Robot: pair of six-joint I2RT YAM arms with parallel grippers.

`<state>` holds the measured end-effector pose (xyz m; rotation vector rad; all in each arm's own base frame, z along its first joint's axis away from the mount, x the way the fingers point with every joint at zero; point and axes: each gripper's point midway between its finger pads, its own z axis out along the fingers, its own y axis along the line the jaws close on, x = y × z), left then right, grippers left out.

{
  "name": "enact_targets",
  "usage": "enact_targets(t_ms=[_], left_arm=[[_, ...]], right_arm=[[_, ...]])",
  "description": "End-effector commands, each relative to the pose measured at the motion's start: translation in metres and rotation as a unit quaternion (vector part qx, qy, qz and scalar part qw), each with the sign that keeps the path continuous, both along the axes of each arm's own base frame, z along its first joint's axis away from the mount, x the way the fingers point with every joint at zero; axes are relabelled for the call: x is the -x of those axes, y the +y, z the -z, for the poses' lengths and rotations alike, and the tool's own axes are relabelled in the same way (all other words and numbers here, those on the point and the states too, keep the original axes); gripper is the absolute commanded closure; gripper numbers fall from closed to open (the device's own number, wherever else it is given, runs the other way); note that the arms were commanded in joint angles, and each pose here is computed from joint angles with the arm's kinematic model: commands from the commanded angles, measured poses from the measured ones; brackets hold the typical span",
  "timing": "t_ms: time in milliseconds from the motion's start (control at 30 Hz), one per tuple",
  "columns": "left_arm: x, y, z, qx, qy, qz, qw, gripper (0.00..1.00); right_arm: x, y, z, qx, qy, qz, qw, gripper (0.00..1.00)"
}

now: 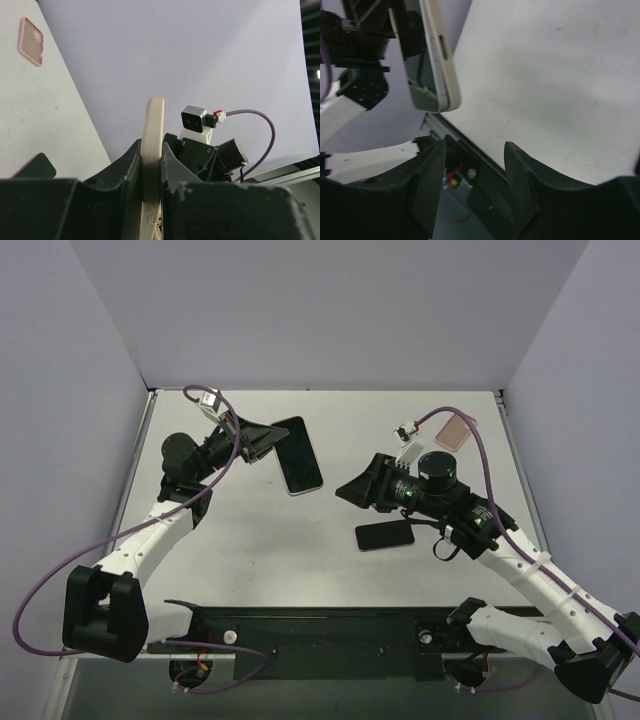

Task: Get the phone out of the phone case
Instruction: Remove the phone case from the phone.

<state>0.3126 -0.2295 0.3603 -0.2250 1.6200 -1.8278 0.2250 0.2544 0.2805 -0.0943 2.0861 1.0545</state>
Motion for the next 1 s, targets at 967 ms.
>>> enact_targets(t_ms=[967], left_arm=[[0.021, -0.006, -0.028, 0.027, -0.039, 0.017, 0.999, 1.00]], right_arm=[[0.011, 0.053, -0.036, -0.175, 0.068, -0.068, 0.980, 0.66]])
